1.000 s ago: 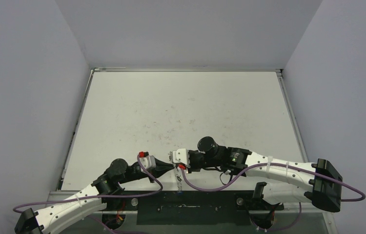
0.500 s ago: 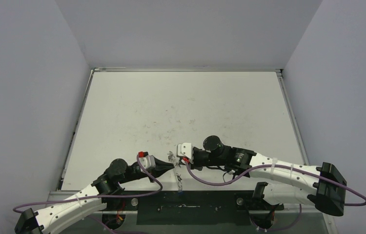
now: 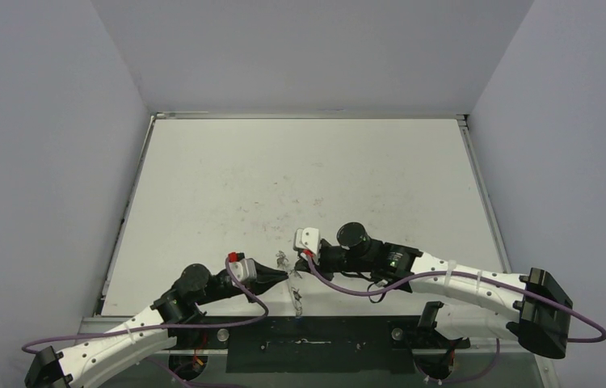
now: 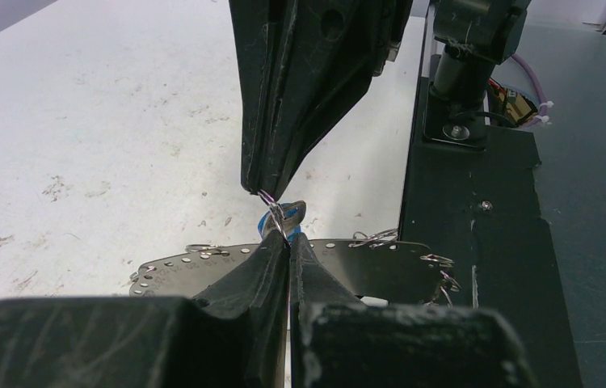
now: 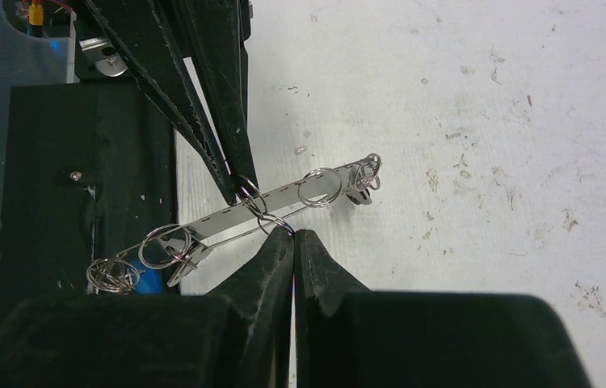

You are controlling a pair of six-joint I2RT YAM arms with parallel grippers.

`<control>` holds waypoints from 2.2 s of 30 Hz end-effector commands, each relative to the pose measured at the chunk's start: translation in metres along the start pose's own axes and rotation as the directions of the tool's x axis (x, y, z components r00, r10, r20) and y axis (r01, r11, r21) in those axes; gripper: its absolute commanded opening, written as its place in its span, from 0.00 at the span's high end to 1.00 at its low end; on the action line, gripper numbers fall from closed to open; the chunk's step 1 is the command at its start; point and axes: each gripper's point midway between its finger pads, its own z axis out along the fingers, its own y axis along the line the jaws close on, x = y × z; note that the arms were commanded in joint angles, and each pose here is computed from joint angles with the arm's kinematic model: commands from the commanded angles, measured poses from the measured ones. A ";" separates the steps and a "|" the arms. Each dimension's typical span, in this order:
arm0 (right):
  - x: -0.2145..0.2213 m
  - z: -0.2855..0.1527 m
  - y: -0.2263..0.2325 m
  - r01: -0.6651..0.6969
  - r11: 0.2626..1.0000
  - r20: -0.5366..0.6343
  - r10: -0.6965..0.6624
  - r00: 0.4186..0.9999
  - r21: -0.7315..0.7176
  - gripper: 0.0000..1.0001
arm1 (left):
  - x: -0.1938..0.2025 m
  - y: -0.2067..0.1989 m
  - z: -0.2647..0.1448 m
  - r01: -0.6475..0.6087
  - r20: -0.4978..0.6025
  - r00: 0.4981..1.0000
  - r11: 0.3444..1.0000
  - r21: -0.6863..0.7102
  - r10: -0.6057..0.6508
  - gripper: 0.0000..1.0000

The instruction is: Put the keys on the keyring

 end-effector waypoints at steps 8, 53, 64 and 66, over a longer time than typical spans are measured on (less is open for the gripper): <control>0.003 -0.005 -0.012 -0.022 0.998 -0.015 0.023 1.000 0.051 0.90 | -0.032 -0.006 0.001 -0.061 0.116 0.992 0.998 0.031 0.057 1.00; -0.037 -0.010 0.034 0.205 0.952 0.215 -0.156 0.964 -0.229 0.50 | -0.045 -0.020 0.000 -0.121 0.188 0.977 0.987 0.103 0.100 1.00; -0.044 -0.019 0.036 0.211 0.952 0.237 -0.157 0.959 -0.220 0.50 | -0.045 -0.020 0.000 -0.121 0.185 0.978 0.987 0.104 0.100 1.00; -0.044 -0.018 0.037 0.199 0.952 0.244 -0.141 0.959 -0.232 0.51 | -0.045 -0.020 0.000 -0.119 0.184 0.978 0.987 0.104 0.098 1.00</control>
